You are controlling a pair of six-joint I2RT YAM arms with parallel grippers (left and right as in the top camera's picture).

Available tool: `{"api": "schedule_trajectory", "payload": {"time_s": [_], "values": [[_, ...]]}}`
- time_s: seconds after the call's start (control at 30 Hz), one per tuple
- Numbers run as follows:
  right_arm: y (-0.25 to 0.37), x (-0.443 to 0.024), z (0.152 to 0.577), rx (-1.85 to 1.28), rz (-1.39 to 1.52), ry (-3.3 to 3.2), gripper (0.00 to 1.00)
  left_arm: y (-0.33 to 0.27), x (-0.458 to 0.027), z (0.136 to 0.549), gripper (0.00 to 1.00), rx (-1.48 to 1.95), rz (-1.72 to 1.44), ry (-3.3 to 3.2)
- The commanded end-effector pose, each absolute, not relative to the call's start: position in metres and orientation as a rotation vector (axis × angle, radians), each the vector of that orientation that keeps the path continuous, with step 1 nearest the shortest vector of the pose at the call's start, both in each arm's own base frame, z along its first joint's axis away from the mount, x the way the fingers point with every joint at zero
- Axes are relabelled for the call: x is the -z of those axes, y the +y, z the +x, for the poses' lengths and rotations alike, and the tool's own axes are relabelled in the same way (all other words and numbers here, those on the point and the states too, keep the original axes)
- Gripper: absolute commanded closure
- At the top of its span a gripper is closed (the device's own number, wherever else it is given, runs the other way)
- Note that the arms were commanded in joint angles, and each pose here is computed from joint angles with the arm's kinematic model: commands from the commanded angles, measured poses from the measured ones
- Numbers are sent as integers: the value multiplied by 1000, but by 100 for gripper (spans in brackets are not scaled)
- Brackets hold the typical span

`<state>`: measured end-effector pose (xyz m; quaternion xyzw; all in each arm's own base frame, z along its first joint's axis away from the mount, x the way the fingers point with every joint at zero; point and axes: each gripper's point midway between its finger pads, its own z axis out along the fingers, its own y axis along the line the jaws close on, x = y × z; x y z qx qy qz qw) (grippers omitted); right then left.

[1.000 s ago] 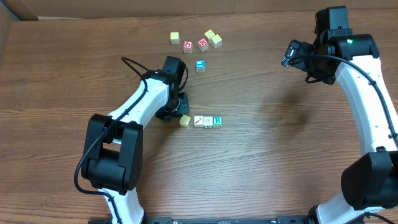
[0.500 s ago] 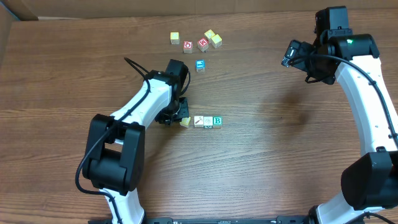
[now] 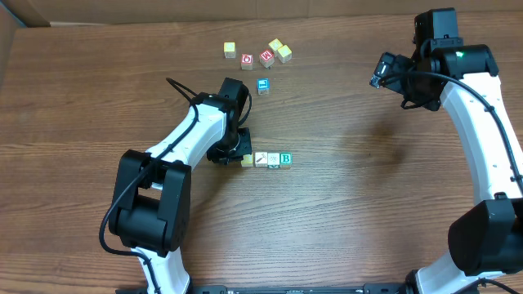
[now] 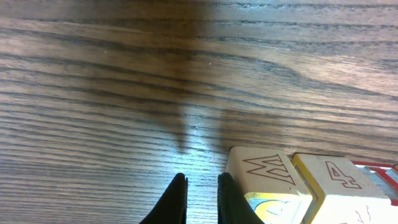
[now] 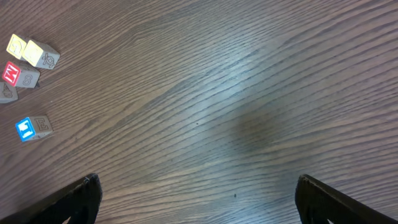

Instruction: Flip 4 blocks

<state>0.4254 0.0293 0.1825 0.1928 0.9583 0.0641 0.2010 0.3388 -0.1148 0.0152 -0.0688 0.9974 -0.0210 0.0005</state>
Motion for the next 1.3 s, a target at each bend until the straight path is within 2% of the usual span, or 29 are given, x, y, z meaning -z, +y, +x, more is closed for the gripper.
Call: {"api": "schedule_trajectory", "payload": {"time_s": [0.0, 0.5, 0.67, 0.77, 1.0, 1.13, 1.27], "values": [[29, -189, 426, -187, 542, 2658, 0, -122, -20, 336, 89, 106, -204, 3128], [29, -189, 426, -187, 542, 2658, 0, -125, -20, 341, 91, 116, -97, 3112], [29, -189, 426, -187, 542, 2658, 0, -123, -23, 342, 96, 107, -25, 3106], [29, -189, 426, -187, 542, 2658, 0, -116, -36, 348, 96, 90, -45, 3077], [29, -189, 426, -187, 542, 2657, 0, -113, -101, 353, 96, 175, -87, 2945], [29, -189, 426, -187, 542, 2658, 0, -113, -126, 337, 96, 190, -72, 2930], [29, -189, 426, -187, 542, 2658, 0, -107, -128, 317, 96, 162, -80, 2996]]}}
